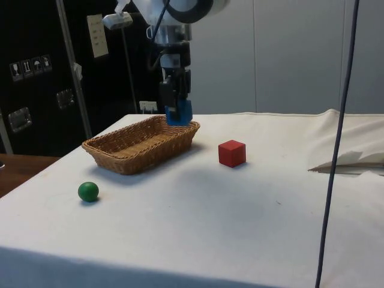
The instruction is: Place all non-red objects into the basket.
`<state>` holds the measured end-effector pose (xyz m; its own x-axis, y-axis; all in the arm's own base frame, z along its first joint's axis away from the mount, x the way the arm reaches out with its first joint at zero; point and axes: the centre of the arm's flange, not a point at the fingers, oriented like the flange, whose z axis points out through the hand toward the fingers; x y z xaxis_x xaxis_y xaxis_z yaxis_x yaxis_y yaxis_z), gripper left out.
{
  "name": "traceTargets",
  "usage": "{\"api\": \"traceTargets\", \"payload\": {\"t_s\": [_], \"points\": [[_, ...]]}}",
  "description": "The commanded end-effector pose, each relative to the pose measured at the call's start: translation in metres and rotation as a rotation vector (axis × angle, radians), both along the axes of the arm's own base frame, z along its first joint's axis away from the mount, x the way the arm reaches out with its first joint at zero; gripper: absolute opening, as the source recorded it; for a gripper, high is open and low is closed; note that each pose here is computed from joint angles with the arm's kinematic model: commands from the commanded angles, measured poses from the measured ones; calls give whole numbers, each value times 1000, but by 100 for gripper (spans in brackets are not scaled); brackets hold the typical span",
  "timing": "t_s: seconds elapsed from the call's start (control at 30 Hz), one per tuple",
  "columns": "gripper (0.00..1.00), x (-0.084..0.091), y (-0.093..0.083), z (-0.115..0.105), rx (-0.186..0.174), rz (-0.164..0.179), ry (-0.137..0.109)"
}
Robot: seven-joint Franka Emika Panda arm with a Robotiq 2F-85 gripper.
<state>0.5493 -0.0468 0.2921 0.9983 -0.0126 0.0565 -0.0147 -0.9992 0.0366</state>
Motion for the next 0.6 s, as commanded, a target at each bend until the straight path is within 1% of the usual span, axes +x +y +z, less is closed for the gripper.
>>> {"api": "traceTargets", "payload": {"t_s": [0.0,0.03,0.13,0.17,0.2,0.33,0.47,0.5,0.53,0.57], "points": [[0,2,-1,1,10,-1,5],[0,2,-1,1,10,-1,5],[0,11,-3,0,3,-7,4],[0,8,-3,0,-4,-6,-2],[0,14,-4,-1,0,-8,5],[0,25,-9,-3,-8,-17,7],[0,31,-15,-5,-16,-26,9],[0,30,-13,-5,-24,-22,3],[0,33,-17,-6,-18,-27,8],[0,34,-19,-7,-19,-29,9]]}}
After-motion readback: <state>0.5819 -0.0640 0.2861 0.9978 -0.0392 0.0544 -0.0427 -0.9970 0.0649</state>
